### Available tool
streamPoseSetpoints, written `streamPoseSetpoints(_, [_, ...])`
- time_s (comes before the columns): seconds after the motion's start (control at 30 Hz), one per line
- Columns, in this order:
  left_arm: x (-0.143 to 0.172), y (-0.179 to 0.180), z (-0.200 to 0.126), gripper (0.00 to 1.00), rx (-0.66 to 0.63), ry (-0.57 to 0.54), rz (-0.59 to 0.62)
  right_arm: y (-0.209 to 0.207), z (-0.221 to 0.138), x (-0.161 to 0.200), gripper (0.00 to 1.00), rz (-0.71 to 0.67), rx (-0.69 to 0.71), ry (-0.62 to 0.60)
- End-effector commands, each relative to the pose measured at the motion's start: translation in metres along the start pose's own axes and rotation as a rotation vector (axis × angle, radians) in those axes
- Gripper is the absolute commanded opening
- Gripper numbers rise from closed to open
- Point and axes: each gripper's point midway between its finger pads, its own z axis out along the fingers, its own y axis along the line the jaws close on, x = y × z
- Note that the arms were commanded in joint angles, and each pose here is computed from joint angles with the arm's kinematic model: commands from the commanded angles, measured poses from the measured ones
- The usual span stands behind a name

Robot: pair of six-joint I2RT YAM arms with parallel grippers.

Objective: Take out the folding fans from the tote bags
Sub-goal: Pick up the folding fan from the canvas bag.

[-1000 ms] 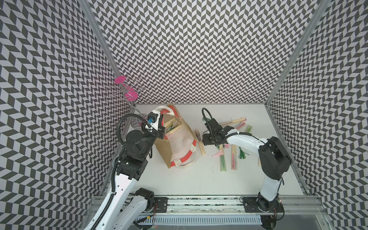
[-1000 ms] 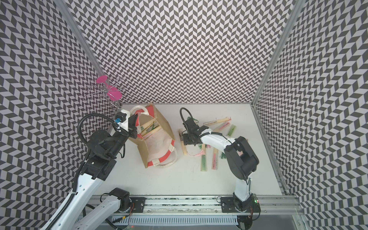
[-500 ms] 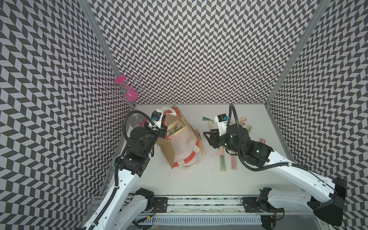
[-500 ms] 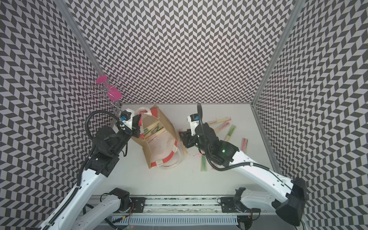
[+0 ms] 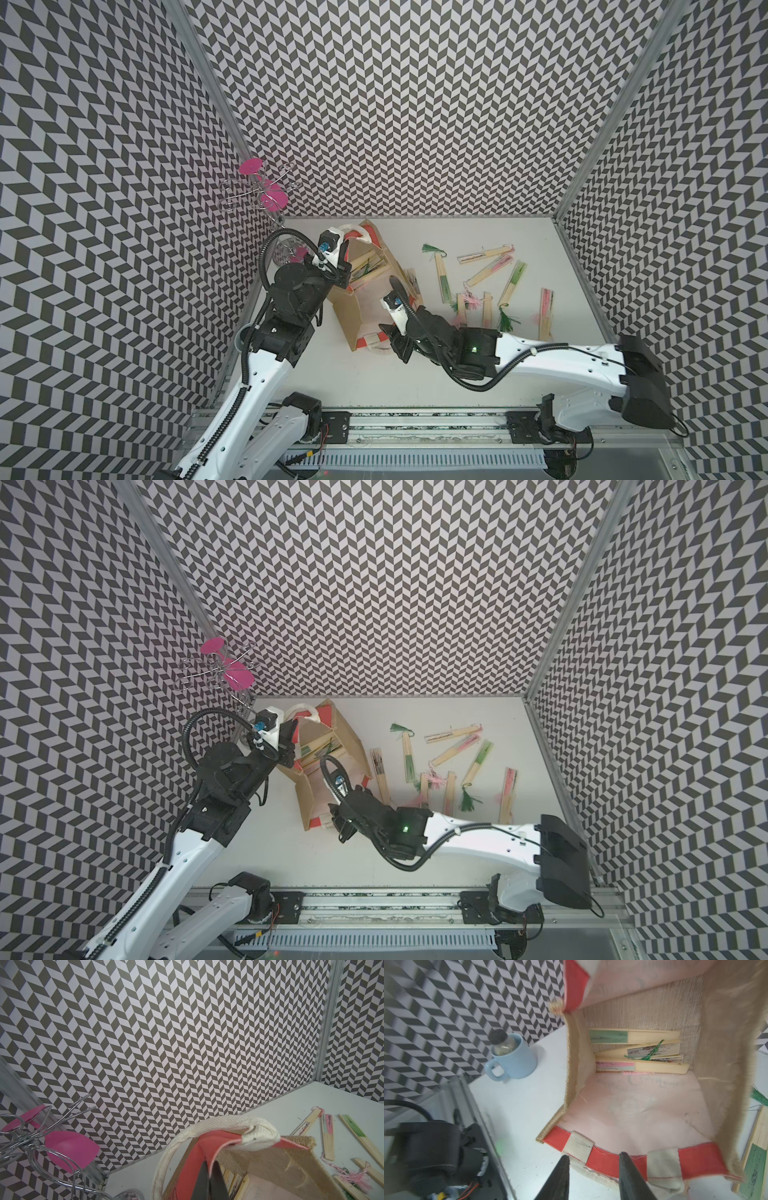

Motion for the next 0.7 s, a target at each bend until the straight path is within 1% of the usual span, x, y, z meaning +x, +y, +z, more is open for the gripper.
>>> streamPoseSetpoints(0.0, [-0.046, 0.007, -0.010, 0.00, -0.007, -0.129, -0.007, -0.011, 0.029, -0.007, 0.31, 0.054, 0.122, -0.003])
streamPoseSetpoints(0.03, [-0.048, 0.007, -0.011, 0.00, -0.003, -0.134, -0.009, -0.014, 0.041, 0.000, 0.29, 0.051, 0.161, 0.030])
streamPoseSetpoints(0.13, [-0.052, 0.004, -0.014, 0.00, 0.012, -0.150, -0.015, -0.021, 0.068, 0.020, 0.27, 0.055, 0.216, 0.125])
streamPoseSetpoints(0.27, [-0.055, 0.001, -0.017, 0.00, 0.030, -0.160, -0.028, -0.031, 0.096, 0.035, 0.26, 0.102, 0.225, 0.186])
streamPoseSetpoints(0.33, [-0.057, -0.001, -0.019, 0.00, 0.047, -0.170, -0.042, -0.035, 0.110, 0.038, 0.28, 0.137, 0.208, 0.205])
streamPoseSetpoints(0.43, [-0.061, -0.006, -0.022, 0.00, 0.075, -0.191, -0.067, -0.045, 0.129, 0.033, 0.33, 0.214, 0.181, 0.214])
streamPoseSetpoints(0.5, [-0.063, -0.011, -0.024, 0.00, 0.103, -0.203, -0.072, -0.052, 0.140, 0.026, 0.34, 0.281, 0.142, 0.203])
streamPoseSetpoints(0.67, [-0.066, -0.027, -0.035, 0.00, 0.189, -0.241, -0.031, -0.081, 0.152, 0.001, 0.40, 0.482, 0.094, 0.120])
